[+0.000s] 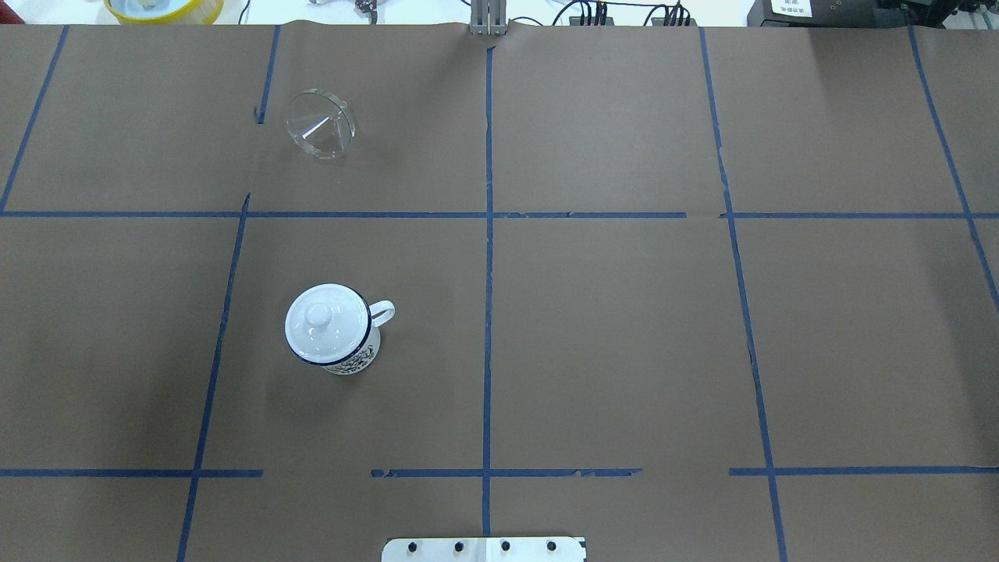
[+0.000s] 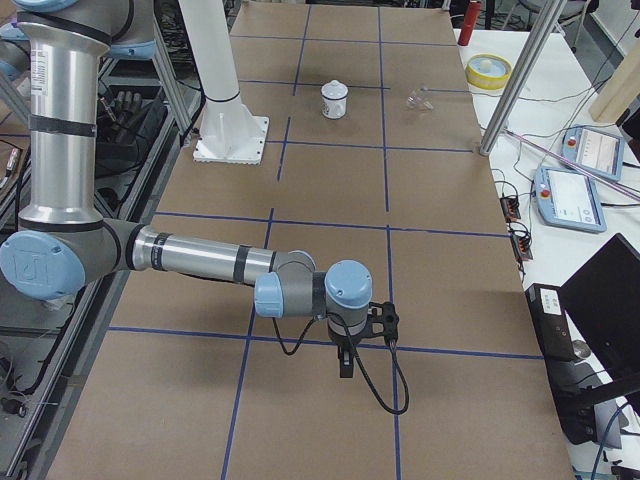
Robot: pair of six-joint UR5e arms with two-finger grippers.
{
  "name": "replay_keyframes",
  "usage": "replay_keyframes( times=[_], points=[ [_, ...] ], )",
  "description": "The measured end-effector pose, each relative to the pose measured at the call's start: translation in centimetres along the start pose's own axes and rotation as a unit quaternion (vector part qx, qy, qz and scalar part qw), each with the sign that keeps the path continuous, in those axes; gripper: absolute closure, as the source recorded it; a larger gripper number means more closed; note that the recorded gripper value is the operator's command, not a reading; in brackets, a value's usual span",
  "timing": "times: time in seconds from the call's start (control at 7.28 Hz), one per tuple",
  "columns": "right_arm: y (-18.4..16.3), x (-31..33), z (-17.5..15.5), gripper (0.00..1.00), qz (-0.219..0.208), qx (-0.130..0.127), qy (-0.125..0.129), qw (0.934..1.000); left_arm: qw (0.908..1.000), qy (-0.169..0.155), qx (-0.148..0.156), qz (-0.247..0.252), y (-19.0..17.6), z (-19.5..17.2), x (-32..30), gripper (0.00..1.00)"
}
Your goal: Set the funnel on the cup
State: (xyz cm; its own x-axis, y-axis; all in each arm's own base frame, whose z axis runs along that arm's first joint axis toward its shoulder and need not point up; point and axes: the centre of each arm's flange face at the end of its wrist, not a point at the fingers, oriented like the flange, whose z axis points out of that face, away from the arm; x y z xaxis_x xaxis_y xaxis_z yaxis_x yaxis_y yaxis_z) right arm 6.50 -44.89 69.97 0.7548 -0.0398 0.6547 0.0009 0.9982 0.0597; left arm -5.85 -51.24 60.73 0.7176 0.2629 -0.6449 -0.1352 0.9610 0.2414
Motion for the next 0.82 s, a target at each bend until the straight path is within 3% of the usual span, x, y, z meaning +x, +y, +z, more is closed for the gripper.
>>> replay_keyframes(
  times=[0.82],
  points=[
    [0.0, 0.0, 0.0, 0.00, 0.000, 0.000, 0.000, 1.0000, 0.9996, -0.001, 0.022, 0.019, -1.9, -1.0, 0.8, 0.00]
  ],
)
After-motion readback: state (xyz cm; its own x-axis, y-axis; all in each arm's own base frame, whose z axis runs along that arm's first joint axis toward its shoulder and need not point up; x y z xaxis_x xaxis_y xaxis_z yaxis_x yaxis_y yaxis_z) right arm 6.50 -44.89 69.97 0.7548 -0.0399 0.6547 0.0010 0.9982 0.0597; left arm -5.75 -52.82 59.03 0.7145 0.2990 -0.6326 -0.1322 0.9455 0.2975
